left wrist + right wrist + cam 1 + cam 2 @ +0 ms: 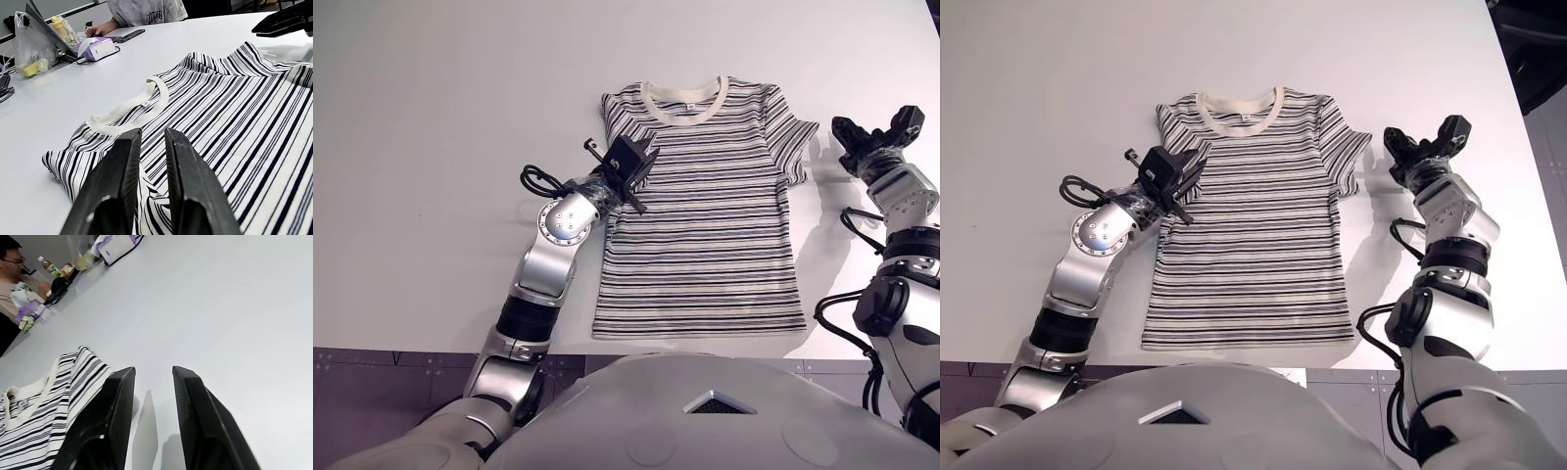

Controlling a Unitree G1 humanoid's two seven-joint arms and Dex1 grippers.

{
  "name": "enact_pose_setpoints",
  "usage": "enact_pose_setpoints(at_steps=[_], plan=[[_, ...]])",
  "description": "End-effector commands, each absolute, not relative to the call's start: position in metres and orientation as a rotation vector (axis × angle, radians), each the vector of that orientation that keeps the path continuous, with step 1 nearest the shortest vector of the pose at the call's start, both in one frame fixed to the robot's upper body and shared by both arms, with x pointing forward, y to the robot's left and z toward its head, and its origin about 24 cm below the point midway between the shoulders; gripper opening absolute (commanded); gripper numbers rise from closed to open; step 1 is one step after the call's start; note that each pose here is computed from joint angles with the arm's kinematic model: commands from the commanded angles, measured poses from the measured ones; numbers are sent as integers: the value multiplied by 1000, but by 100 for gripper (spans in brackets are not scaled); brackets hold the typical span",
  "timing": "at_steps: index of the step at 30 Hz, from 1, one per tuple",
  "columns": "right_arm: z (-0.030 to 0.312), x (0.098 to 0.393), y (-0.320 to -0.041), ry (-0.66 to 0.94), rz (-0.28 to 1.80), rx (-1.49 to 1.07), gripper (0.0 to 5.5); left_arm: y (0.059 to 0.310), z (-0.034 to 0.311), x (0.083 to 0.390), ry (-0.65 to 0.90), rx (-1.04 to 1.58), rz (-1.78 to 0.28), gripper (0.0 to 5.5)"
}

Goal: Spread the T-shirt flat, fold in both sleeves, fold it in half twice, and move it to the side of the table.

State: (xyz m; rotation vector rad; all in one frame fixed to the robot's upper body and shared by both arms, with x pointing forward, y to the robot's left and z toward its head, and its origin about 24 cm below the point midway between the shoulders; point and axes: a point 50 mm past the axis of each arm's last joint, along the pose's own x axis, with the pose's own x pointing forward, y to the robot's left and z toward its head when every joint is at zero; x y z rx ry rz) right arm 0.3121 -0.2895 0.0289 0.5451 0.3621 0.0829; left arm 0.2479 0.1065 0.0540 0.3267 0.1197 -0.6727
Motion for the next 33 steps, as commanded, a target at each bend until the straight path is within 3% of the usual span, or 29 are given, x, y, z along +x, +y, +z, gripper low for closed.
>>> enact_pose_setpoints(at_steps=[1,11,19,22,33], plan=[[29,319,-273,383,129,556,140,105,57,250,107,334,-670,90],[20,319,-256,443,181,523,140,104,57,250,105,334,-671,90],[27,321,-255,402,192,489,15,105,56,250,105,334,-666,90],[29,320,-251,394,211,420,15,105,56,250,107,335,-667,90],[49,323,-174,354,359,407,15,102,55,249,105,332,-667,90]])
